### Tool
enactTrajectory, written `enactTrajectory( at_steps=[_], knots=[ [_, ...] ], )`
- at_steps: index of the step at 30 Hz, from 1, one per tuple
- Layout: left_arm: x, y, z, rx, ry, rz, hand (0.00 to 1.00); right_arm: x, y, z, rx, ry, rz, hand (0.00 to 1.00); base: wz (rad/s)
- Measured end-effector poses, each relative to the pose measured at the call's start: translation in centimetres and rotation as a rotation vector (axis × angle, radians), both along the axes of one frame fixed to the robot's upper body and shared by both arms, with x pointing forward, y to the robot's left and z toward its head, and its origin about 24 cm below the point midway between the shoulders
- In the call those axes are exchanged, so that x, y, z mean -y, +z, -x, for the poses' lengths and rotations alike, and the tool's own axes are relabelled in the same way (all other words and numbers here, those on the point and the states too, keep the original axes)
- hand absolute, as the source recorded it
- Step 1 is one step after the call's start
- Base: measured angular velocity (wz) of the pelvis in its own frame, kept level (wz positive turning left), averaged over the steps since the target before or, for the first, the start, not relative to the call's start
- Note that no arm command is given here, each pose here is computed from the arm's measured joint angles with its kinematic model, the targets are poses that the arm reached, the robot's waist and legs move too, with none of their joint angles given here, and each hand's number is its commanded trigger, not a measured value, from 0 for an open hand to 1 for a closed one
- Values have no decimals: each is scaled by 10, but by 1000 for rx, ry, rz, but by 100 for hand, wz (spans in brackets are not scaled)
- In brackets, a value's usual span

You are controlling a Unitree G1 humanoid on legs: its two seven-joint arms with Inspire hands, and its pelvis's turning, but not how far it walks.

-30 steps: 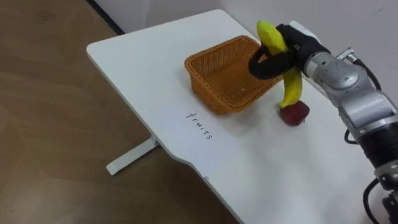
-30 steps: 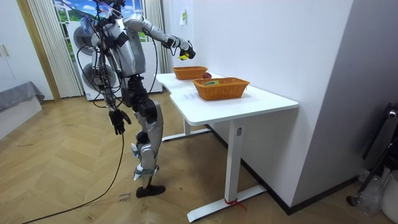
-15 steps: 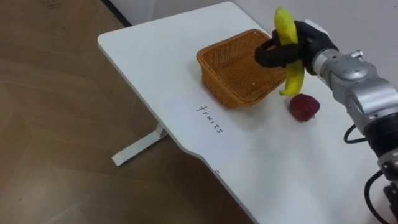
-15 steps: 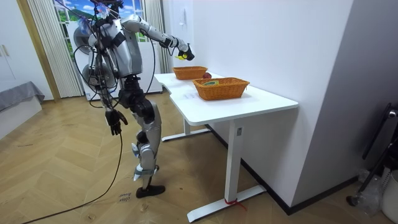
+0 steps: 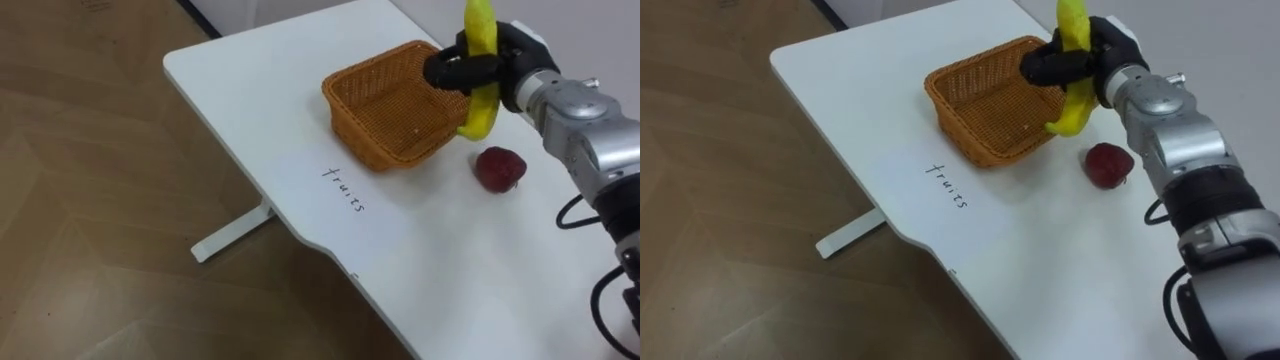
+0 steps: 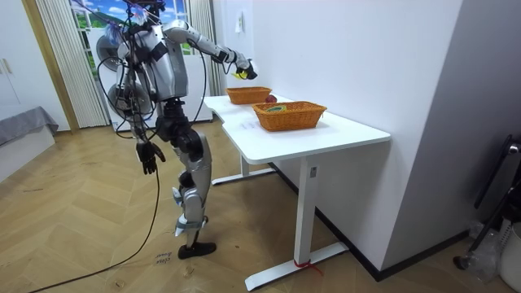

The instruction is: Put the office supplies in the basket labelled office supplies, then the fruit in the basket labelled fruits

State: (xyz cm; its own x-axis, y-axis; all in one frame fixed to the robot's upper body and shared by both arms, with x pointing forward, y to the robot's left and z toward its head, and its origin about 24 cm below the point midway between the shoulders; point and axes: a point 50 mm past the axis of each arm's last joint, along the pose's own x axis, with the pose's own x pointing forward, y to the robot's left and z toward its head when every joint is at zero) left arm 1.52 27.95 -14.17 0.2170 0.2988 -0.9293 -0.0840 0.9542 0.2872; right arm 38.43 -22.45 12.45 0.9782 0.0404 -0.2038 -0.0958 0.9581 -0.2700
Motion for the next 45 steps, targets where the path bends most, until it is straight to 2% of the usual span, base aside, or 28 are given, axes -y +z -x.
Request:
enactTrajectory(
  at_steps=[13,17,22,31,32,33,34,45],
  knots=[
    [6,-2,-1,0,-14,27,0,11,-7,-1,-38,-68,8,100,1],
    [8,-3,-1,-8,-26,36,0,11,-10,-3,-70,-73,55,100,2],
    [8,-2,-1,-6,-31,40,0,8,-16,-4,-103,-51,103,100,6],
    [3,0,-7,17,-40,40,0,23,-17,-5,-140,-122,112,100,6],
    [2,0,-8,28,-40,38,0,24,-17,-5,-142,-127,113,89,0],
    [2,1,-8,32,-42,37,0,24,-17,-5,-141,-126,113,10,-4],
    [1,1,-9,40,-45,35,0,24,-17,-5,-141,-126,113,0,-3],
    [2,1,-9,47,-43,40,0,23,-16,-5,-139,-124,112,0,0]
  ],
)
